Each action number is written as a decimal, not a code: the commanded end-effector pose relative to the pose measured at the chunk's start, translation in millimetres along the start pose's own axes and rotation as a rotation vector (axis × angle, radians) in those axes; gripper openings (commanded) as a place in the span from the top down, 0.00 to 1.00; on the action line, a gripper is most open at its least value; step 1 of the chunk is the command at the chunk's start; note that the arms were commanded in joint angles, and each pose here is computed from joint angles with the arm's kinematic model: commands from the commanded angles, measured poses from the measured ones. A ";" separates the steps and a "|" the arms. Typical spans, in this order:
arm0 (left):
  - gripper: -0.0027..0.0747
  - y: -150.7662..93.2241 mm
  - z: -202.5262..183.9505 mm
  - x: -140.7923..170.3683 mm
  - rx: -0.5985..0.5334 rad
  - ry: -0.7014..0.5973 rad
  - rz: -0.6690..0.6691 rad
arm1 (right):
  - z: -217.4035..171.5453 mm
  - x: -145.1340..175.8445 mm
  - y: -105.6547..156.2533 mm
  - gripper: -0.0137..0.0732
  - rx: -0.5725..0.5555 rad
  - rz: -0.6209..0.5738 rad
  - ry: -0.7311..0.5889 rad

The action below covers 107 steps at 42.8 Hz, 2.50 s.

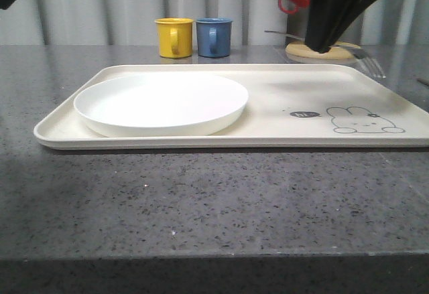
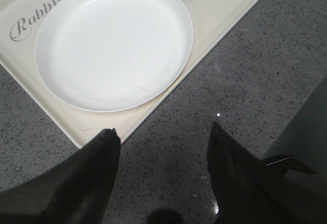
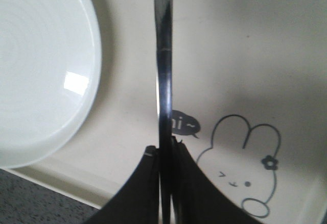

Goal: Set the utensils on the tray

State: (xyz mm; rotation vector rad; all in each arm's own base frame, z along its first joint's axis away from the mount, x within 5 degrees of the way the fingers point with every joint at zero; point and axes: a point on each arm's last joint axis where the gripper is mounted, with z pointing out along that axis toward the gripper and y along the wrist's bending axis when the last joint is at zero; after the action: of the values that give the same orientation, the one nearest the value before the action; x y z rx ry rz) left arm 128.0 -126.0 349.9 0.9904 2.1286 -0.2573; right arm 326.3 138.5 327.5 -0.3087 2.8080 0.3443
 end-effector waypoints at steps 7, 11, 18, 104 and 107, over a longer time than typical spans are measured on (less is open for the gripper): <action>0.46 0.3 -9.1 -11.4 -0.001 -0.099 -0.006 | 0.1 -17.9 6.6 0.90 -0.034 0.224 -0.141; 0.46 0.3 -9.1 -11.4 -0.001 -0.099 -0.006 | 12.5 -24.1 6.3 0.90 -0.046 0.262 -0.151; 0.46 0.3 -9.1 -11.4 -0.001 -0.099 -0.006 | 28.9 -29.2 4.8 0.90 -0.045 0.280 -0.143; 0.46 0.3 -9.1 -11.4 -0.001 -0.099 -0.006 | 3.0 32.2 -171.0 0.60 0.340 0.267 0.017; 0.46 0.3 -9.1 -11.4 -0.001 -0.099 -0.006 | 3.0 32.0 -171.1 0.60 0.341 0.267 0.015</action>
State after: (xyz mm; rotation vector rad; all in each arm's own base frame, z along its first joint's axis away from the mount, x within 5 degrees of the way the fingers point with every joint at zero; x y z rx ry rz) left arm 128.0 -126.0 349.9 0.9904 2.1286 -0.2573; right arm 340.9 -25.8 259.6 0.1568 2.9384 -0.0729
